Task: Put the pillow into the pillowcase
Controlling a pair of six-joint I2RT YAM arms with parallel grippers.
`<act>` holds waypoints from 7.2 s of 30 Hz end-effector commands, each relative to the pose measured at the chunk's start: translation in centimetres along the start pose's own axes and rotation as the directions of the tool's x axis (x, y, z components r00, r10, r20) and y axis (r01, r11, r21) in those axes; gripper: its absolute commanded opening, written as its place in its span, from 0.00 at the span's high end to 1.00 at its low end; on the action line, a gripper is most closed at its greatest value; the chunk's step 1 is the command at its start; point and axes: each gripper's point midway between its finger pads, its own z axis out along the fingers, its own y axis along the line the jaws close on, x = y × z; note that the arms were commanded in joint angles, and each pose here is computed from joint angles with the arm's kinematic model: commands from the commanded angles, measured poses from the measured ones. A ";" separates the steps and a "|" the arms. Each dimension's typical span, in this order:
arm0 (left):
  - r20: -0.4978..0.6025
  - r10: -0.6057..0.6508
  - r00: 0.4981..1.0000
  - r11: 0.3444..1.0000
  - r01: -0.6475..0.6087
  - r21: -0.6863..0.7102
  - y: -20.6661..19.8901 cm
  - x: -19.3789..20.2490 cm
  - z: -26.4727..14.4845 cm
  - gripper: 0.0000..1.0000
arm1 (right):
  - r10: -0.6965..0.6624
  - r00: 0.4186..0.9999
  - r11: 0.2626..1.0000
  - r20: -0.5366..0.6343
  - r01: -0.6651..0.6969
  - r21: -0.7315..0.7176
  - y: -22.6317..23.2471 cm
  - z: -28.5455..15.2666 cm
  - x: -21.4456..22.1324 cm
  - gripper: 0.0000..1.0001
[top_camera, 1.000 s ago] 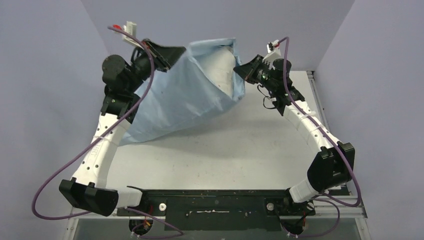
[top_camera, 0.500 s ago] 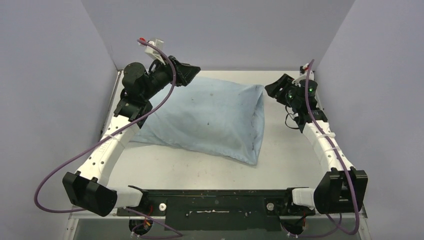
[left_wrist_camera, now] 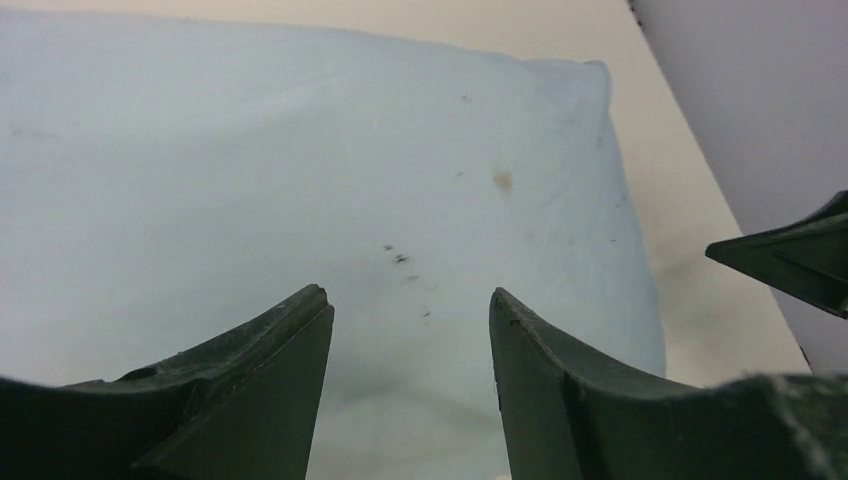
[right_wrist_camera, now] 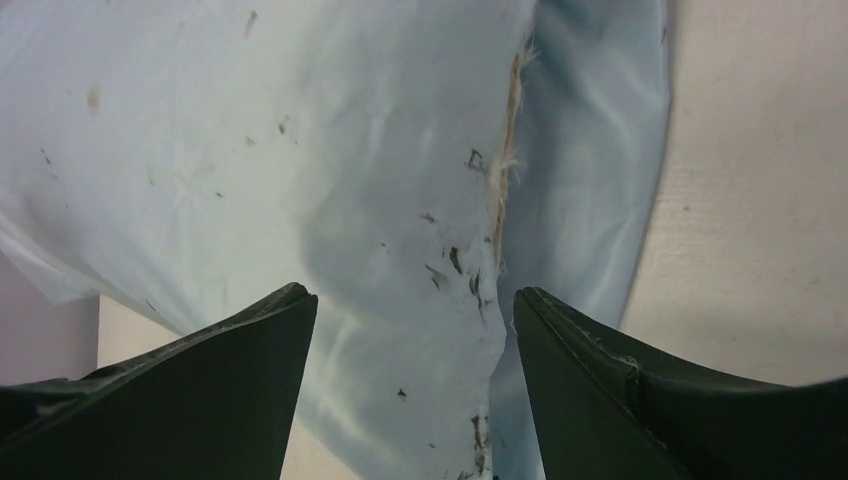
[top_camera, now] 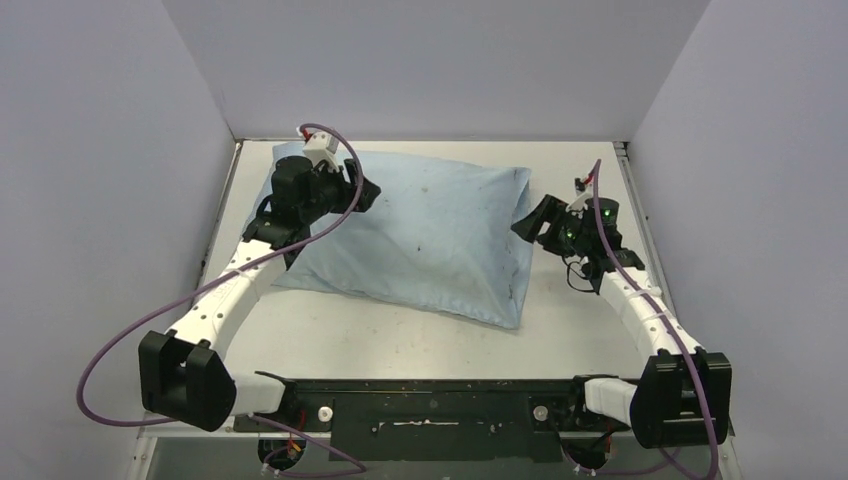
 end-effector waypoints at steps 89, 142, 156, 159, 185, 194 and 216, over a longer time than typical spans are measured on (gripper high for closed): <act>-0.068 0.321 0.945 0.916 -0.328 -0.230 -5.6 6.3 7.6 0.46 | 0.155 0.985 0.799 -0.073 -0.168 -0.577 3.4 4.5 2.0 0.89; 0.228 0.303 0.926 0.895 -0.358 0.265 -28.3 7.9 3.4 1.00 | 0.376 0.921 0.775 0.100 -0.254 -0.578 7.8 7.3 4.7 0.64; 0.180 0.106 0.978 0.910 -0.169 0.379 -30.7 10.2 4.1 1.00 | 0.418 0.894 0.754 0.161 -0.242 -0.611 11.7 12.4 4.1 0.70; 0.158 0.116 0.981 0.936 -0.161 0.313 -27.9 10.3 6.0 1.00 | 0.418 0.893 0.768 0.165 -0.251 -0.589 9.7 12.5 3.6 0.69; -0.094 0.129 0.987 0.898 -0.156 -0.412 -2.7 8.4 -2.9 0.37 | 0.001 1.000 0.987 -0.026 -0.006 -0.162 -3.0 4.5 0.6 0.29; -0.053 0.052 0.997 0.799 -0.074 -0.597 5.7 11.5 -6.1 0.37 | -0.046 0.981 0.929 -0.188 -0.027 -0.368 1.4 8.3 2.9 0.29; 0.053 0.147 0.988 0.958 -0.129 -0.256 2.5 2.8 5.4 0.36 | 0.224 0.960 0.970 0.165 -0.203 -0.137 -1.2 3.5 3.8 1.00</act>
